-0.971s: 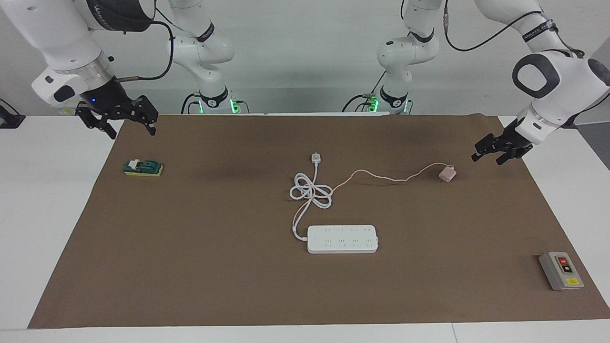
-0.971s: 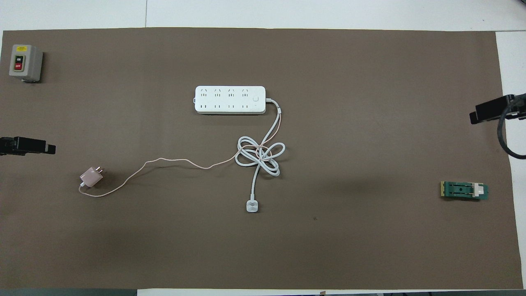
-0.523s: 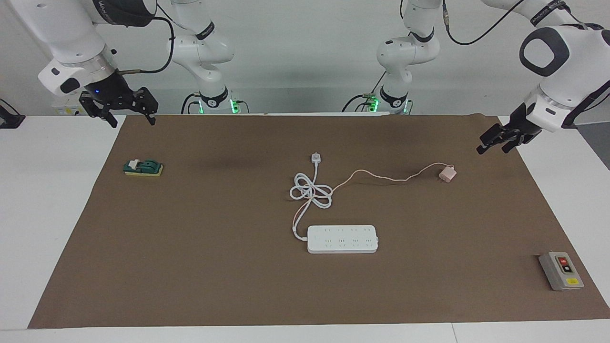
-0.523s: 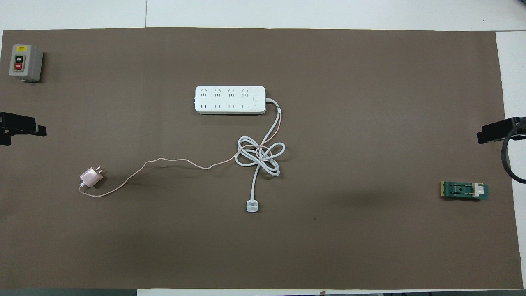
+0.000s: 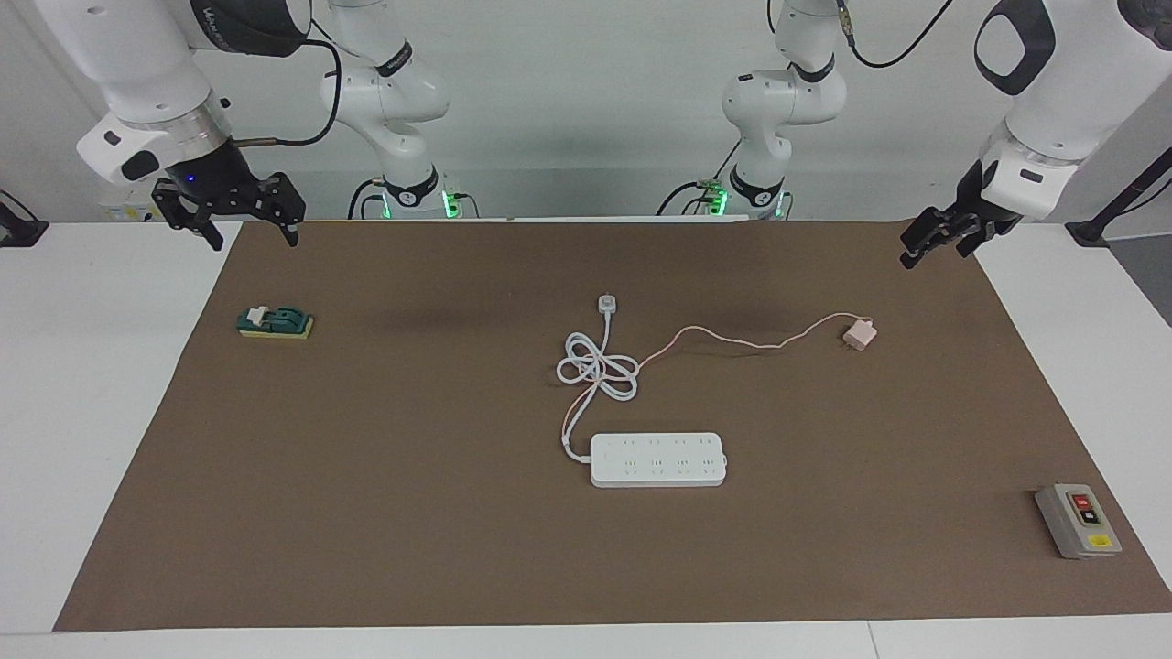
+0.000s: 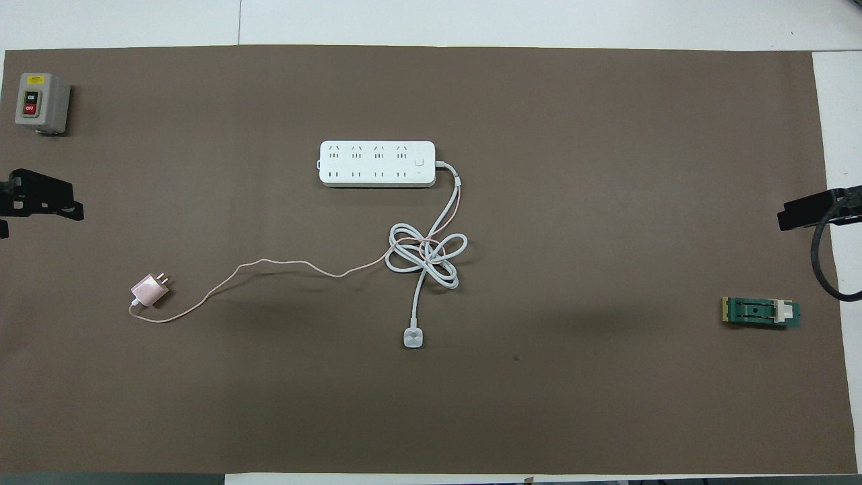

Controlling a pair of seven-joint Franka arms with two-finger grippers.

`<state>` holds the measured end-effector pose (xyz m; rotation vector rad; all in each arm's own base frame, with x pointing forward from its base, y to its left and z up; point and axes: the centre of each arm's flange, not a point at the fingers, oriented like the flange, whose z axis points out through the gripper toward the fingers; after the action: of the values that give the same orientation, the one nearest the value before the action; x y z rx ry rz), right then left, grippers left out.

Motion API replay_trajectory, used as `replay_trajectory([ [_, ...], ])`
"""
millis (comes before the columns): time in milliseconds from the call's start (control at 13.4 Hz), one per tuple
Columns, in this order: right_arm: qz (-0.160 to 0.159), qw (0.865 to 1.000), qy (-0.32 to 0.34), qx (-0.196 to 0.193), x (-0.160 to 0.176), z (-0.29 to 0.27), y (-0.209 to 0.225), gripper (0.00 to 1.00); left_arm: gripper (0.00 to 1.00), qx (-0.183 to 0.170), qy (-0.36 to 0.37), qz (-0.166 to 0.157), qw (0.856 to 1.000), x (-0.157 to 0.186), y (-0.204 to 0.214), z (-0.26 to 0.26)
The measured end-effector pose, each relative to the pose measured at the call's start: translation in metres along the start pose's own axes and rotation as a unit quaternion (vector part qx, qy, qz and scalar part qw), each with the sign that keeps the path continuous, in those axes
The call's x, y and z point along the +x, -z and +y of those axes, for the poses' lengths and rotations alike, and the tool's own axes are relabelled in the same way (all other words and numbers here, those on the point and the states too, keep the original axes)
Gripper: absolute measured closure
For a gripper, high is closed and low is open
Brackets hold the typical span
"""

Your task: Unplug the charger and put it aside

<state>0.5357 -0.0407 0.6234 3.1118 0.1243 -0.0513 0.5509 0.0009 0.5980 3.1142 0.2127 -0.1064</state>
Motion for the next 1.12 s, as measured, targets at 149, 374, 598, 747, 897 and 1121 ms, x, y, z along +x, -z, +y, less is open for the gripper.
replay_trajectory([
  [149, 0.000, 1.000, 0.000, 0.000, 0.000, 0.000, 0.000, 0.00, 0.00, 0.002, -0.009, -0.006, 1.000, 0.002, -0.006, 0.010],
  [374, 0.000, 1.000, 0.000, 0.000, 0.000, 0.000, 0.000, 0.00, 0.00, 0.003, -0.022, -0.010, 1.000, 0.000, -0.007, 0.019],
  [598, 0.000, 1.000, 0.000, 0.003, 0.000, -0.001, 0.000, 0.00, 0.00, 0.003, -0.029, -0.009, 1.000, -0.001, -0.003, 0.024],
  [747, 0.000, 1.000, 0.000, 0.003, 0.000, -0.001, 0.000, 0.00, 0.00, 0.003, -0.032, -0.009, 0.999, -0.003, -0.002, 0.027],
  [897, 0.000, 1.000, 0.001, 0.003, 0.000, -0.001, 0.000, 0.00, 0.00, 0.003, -0.033, -0.009, 0.999, -0.005, 0.000, 0.027],
  [1121, 0.001, 1.000, 0.003, 0.003, 0.001, -0.004, 0.000, 0.00, 0.00, 0.003, -0.032, -0.010, 0.999, -0.009, 0.003, 0.026],
])
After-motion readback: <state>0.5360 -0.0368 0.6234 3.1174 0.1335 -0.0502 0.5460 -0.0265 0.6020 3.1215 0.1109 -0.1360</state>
